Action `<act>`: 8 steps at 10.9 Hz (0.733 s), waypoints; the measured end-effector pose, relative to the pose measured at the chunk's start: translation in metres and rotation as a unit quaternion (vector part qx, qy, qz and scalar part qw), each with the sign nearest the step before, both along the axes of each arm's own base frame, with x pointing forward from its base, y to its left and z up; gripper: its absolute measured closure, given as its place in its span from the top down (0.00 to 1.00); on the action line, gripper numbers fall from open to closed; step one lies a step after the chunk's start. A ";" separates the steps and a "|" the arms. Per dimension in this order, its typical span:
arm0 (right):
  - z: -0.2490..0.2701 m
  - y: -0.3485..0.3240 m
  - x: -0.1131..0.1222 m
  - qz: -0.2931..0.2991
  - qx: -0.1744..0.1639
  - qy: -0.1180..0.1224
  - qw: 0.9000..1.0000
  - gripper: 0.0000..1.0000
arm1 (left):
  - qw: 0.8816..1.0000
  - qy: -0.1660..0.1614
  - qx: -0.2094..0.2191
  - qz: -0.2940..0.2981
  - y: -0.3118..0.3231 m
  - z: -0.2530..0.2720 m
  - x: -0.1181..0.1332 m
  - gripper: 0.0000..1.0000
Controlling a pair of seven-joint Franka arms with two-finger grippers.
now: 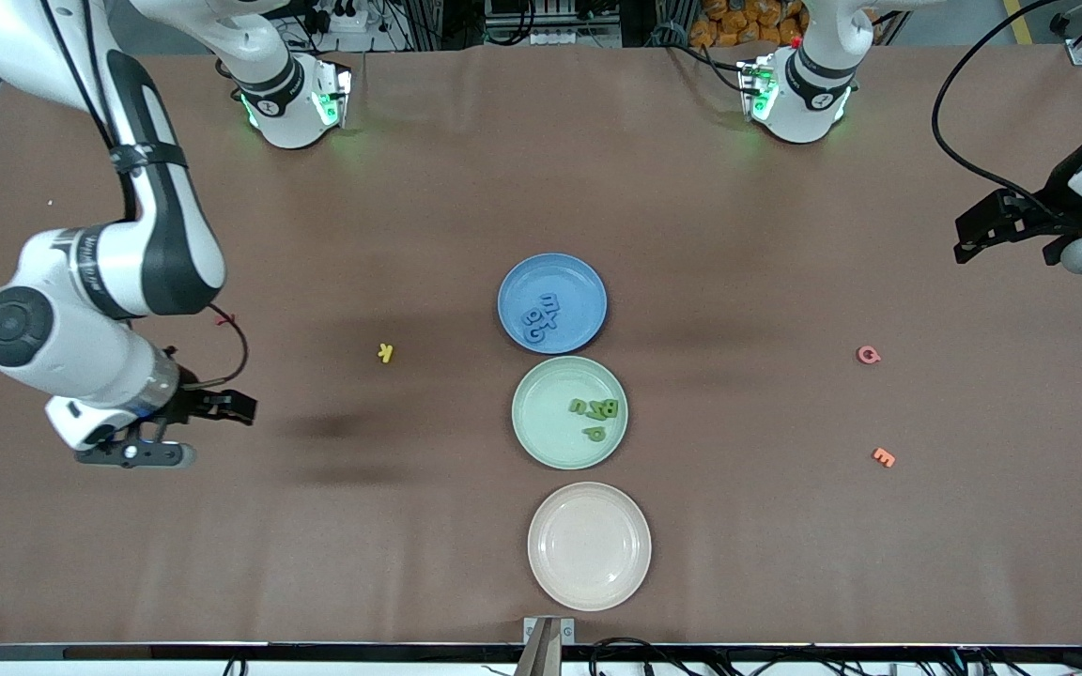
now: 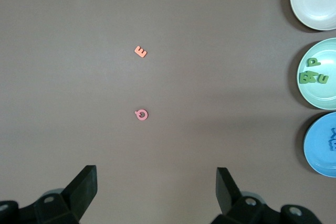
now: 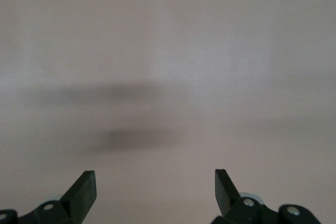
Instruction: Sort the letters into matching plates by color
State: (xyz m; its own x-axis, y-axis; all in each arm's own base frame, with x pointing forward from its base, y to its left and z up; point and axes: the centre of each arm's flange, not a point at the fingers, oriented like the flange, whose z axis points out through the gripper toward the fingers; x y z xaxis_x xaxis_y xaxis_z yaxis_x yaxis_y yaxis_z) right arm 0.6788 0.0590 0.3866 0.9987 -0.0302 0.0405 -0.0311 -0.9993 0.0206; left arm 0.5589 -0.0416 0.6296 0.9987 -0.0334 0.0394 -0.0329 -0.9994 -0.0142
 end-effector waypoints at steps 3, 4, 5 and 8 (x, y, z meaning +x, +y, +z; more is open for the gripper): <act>0.059 -0.038 -0.014 -0.002 -0.049 -0.008 0.999 1.00 | 1.000 0.000 0.000 0.000 0.000 0.000 0.000 1.00; 0.083 -0.044 -0.022 -0.006 -0.053 -0.009 0.999 1.00 | 1.000 -0.001 0.000 0.000 0.000 0.001 0.000 1.00; 0.106 -0.051 -0.033 -0.013 -0.054 -0.007 0.998 1.00 | 1.000 -0.001 0.000 0.000 0.001 0.001 0.000 1.00; 0.181 -0.060 -0.067 -0.028 -0.052 0.032 0.998 1.00 | 1.000 -0.002 0.000 0.002 0.002 0.002 0.000 1.00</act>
State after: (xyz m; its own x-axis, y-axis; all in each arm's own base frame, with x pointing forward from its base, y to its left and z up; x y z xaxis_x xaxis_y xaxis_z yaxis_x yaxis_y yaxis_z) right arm 0.6116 -0.0007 0.5675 0.9963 -0.0847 -0.0172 -0.0818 -0.9883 0.1287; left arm 0.5590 -0.0392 0.6317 0.9986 -0.0291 0.0438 -0.0285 -0.9995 -0.0140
